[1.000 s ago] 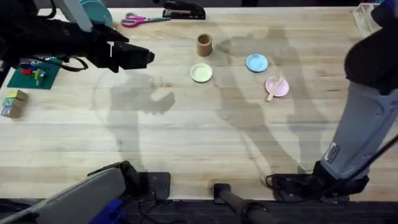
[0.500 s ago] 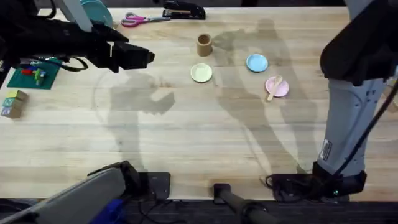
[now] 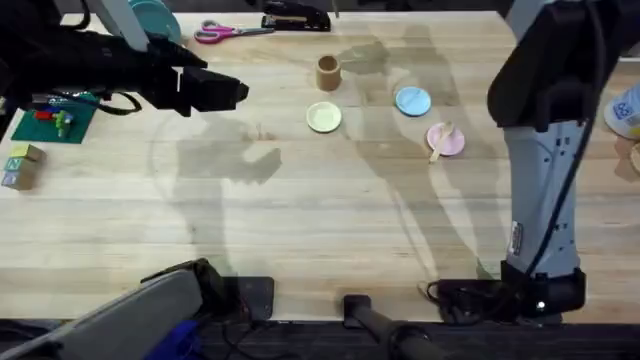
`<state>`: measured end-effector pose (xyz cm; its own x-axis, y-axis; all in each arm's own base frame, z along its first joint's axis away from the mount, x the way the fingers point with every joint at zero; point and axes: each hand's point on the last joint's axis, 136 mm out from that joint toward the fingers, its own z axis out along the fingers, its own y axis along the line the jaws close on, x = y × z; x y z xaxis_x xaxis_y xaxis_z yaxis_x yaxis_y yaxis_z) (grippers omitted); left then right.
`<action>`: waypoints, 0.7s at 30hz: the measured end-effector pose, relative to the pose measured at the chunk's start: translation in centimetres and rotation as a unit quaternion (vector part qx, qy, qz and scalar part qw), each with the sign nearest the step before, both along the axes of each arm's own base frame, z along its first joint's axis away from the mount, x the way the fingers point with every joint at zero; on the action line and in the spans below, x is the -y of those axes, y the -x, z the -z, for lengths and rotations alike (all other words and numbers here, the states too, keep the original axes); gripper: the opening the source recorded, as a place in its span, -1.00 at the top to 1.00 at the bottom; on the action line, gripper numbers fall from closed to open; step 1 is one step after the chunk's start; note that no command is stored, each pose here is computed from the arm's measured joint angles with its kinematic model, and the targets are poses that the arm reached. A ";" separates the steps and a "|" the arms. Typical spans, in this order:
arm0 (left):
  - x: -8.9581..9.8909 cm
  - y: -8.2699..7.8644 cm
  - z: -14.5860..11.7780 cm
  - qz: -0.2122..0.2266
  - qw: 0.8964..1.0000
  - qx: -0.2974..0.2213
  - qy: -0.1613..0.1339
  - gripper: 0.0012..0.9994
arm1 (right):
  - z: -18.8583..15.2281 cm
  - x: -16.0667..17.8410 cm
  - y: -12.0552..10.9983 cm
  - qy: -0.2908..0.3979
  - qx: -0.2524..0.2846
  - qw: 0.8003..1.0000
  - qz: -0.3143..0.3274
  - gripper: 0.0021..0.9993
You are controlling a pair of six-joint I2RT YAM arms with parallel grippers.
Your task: Pick up a utensil and set it on the pink plate, then put the other utensil in the container.
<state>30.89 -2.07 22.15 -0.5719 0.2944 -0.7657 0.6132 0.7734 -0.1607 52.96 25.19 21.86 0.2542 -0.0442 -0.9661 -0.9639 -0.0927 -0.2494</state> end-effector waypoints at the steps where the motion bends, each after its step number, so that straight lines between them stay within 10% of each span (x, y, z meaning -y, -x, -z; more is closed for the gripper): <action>1: 0.0 0.0 0.0 0.000 1.000 0.000 0.000 -0.99 | 0.6 0.0 -0.2 0.000 -0.001 1.000 0.000 0.94; 21: 0.0 0.0 0.0 0.000 1.000 0.000 0.000 -0.99 | 9.1 -0.4 -1.1 0.010 -0.065 0.998 -0.002 0.94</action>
<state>30.89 -2.07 22.14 -0.5722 0.2944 -0.7655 0.6131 0.7734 -0.1608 54.08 25.58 12.71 0.1267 -0.0640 -0.9899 -0.9877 -0.1002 -0.1199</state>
